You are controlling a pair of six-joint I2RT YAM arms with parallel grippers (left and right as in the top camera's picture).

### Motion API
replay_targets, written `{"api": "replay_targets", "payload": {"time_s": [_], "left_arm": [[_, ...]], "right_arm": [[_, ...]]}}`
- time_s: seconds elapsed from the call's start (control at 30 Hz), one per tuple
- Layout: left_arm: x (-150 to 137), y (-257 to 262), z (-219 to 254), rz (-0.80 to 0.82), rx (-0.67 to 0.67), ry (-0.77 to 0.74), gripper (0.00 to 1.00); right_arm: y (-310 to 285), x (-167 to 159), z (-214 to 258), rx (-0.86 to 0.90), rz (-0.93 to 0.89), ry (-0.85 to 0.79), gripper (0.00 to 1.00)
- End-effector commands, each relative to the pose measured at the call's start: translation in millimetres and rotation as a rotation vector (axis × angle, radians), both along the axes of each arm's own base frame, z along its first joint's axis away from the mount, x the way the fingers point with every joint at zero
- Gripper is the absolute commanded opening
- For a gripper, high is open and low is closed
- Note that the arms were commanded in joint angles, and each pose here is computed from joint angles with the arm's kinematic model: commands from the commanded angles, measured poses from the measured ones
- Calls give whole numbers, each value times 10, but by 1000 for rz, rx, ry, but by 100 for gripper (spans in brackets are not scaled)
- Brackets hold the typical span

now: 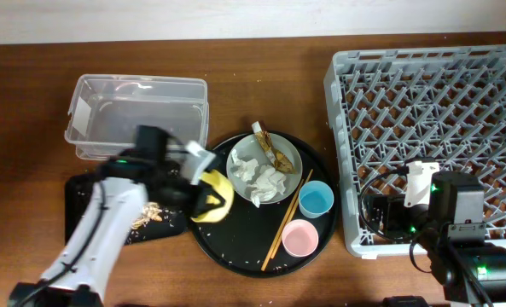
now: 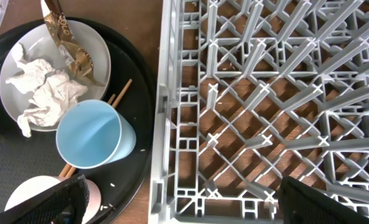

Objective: Sort waste into correct bins and load items into the dishwasher rack
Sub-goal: 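Set the empty yellow bowl back on the round tray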

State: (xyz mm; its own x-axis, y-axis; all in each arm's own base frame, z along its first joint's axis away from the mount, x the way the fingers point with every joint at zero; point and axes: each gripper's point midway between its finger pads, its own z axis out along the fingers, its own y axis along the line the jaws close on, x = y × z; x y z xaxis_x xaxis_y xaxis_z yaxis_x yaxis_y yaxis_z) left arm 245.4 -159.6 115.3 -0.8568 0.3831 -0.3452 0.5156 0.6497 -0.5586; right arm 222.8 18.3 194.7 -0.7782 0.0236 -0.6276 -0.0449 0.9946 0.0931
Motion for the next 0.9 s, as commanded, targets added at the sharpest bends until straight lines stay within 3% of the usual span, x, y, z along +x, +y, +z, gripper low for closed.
{"api": "replay_targets", "payload": {"time_s": [0.0, 0.1, 0.57, 0.63, 0.7, 0.73, 0.87], "left_arm": [[47, 44, -251, 99, 334, -40, 0], [5, -44, -315, 87, 429, -92, 0], [-385, -79, -675, 45, 480, 1, 0], [-371, -89, -671, 46, 475, -5, 11], [-357, -114, -664, 46, 463, -9, 12], [-333, -136, -655, 48, 453, -18, 31], [-151, -249, -435, 61, 415, -75, 47]], "right_arm": [[2, 22, 89, 12, -9, -21, 98], [2, 23, 90, 12, -9, -22, 98], [2, 22, 89, 12, -9, -21, 98], [2, 22, 89, 12, -9, -21, 98], [2, 22, 88, 12, -9, -21, 98], [2, 22, 89, 12, -9, -21, 98], [2, 22, 88, 12, -9, -21, 98]]}}
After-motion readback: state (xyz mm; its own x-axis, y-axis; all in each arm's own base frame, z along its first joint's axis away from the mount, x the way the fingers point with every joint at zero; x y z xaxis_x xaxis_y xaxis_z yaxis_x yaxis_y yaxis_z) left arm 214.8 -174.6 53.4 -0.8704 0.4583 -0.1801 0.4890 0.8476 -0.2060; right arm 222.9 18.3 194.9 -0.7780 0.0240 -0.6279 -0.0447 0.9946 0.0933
